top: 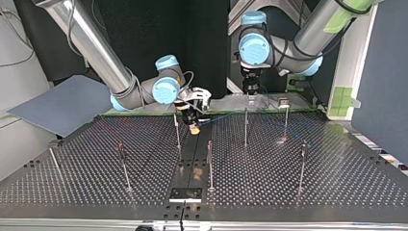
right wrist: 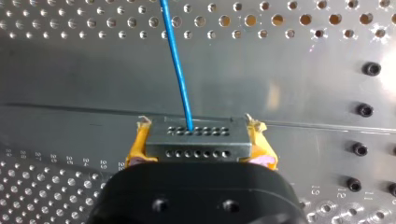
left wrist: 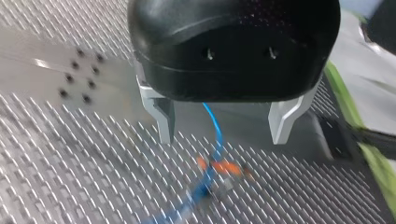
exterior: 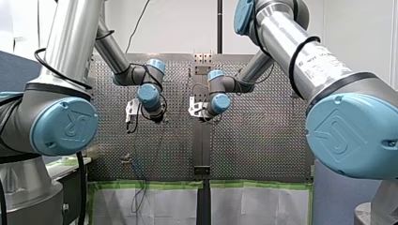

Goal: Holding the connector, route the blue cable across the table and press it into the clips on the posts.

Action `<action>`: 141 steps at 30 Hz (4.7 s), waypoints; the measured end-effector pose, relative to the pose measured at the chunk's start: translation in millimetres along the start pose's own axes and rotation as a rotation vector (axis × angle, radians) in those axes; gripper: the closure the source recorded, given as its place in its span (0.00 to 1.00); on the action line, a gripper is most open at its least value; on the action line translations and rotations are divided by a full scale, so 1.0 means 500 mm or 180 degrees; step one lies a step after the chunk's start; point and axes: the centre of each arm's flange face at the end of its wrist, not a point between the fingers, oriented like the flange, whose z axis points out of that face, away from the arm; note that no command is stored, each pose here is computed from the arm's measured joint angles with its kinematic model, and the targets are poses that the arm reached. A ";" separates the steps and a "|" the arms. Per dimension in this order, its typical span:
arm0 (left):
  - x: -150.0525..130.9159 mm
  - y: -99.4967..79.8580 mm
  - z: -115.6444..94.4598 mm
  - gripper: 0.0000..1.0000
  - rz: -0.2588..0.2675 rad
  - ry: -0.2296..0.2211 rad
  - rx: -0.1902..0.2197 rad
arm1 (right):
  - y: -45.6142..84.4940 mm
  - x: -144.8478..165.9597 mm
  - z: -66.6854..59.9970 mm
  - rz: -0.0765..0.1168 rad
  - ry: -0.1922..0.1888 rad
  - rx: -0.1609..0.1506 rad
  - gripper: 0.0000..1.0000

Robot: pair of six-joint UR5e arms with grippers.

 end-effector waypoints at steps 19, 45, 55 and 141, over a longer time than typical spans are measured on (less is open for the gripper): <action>0.018 -0.103 0.048 0.00 -0.0370 -0.0275 0.0377 | -0.001 0.001 -0.001 0.0000 -0.0004 0.0008 1.00; 0.015 -0.133 0.141 0.00 -0.0472 -0.0419 0.0345 | -0.001 0.001 -0.001 0.0007 -0.0005 0.0007 1.00; 0.022 -0.133 0.171 0.00 -0.0518 -0.0420 0.0324 | 0.000 0.001 0.000 0.0007 0.0003 0.0004 1.00; -0.239 -0.192 -0.032 1.00 -0.0917 -0.0922 0.0208 | 0.003 0.335 -0.265 0.0084 0.0135 0.0018 1.00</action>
